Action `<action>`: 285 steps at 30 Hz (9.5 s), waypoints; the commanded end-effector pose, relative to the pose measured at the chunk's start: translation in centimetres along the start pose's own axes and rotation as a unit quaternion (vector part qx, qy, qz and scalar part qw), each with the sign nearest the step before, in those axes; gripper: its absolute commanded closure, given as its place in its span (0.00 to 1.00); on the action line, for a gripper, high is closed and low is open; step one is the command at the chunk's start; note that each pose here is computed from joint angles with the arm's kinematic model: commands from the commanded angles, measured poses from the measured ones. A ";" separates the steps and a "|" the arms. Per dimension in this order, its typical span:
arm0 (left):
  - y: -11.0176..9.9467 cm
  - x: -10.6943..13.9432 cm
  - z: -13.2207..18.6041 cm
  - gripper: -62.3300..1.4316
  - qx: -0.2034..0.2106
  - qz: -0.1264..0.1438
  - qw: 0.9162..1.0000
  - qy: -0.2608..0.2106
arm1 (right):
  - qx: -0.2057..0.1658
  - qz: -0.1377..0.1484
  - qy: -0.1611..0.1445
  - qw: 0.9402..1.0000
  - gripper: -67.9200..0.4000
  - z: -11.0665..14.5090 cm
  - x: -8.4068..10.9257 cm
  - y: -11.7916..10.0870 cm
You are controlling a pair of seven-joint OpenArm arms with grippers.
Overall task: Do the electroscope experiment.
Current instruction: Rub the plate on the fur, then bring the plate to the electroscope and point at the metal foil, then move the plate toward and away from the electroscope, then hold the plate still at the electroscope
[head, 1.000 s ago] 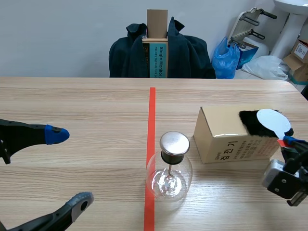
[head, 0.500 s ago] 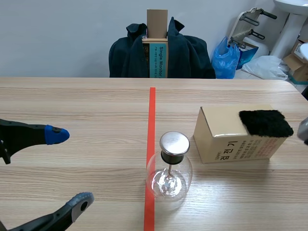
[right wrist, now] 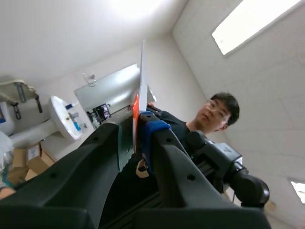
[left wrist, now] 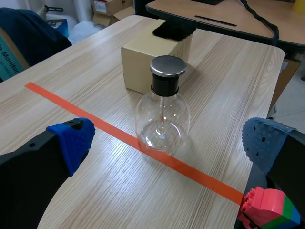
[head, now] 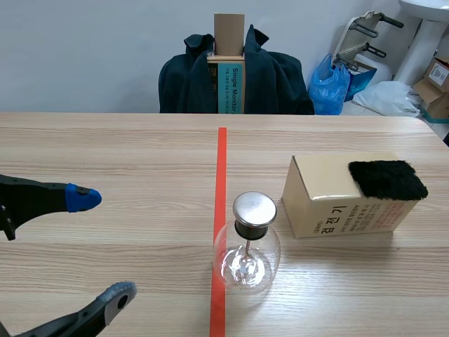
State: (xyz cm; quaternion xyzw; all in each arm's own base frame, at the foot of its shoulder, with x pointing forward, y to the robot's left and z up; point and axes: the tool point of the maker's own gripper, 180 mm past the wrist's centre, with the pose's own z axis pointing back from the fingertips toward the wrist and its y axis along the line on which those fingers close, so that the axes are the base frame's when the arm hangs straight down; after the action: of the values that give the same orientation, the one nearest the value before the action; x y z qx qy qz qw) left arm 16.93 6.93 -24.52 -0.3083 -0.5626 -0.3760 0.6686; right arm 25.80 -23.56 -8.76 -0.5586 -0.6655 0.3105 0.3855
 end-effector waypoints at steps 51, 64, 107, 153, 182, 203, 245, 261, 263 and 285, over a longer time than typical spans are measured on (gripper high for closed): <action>1.3 -10.2 -9.5 0.95 -0.041 0.026 0.996 0.079 | 0.239 -0.052 -0.176 0.954 0.98 6.1 9.4 13.6; 1.3 -10.2 -9.5 0.95 -0.041 0.026 0.996 0.080 | 0.323 -0.028 -0.235 0.916 0.98 11.4 10.1 18.3; 1.2 -10.2 -9.5 0.95 -0.041 0.025 0.996 0.080 | 0.290 -0.022 -0.420 0.860 0.98 17.2 15.4 16.0; 1.2 -10.2 -9.5 0.95 -0.041 0.026 0.996 0.080 | 0.300 0.009 -0.305 0.904 0.98 14.4 11.9 17.2; 1.2 -10.3 -9.5 0.95 -0.041 0.025 0.996 0.081 | 0.290 -0.015 -0.400 0.869 0.98 16.7 14.8 16.2; 1.2 -10.3 -9.5 0.95 -0.042 0.024 0.995 0.082 | 0.286 0.048 -0.201 0.935 0.98 12.3 8.4 17.4; 1.2 -10.3 -9.4 0.95 -0.042 0.025 0.995 0.082 | 0.291 -0.011 -0.384 0.876 0.98 16.2 14.4 16.4; 1.2 -10.3 -9.4 0.95 -0.042 0.025 0.995 0.082 | 0.291 -0.011 -0.386 0.875 0.98 16.3 14.4 16.4; 1.2 -10.3 -9.4 0.95 -0.042 0.025 0.995 0.082 | 0.291 -0.011 -0.386 0.875 0.98 16.3 14.4 16.4; 1.2 -10.3 -9.4 0.95 -0.042 0.025 0.995 0.082 | 0.291 -0.011 -0.384 0.876 0.98 16.2 14.4 16.4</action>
State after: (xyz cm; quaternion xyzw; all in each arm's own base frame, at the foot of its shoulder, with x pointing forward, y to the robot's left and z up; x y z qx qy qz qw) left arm 21.82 1.87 -37.30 -0.3087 -0.4692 -0.4109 0.7181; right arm 18.73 -6.14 -29.29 -0.2403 -0.6414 0.6815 0.2576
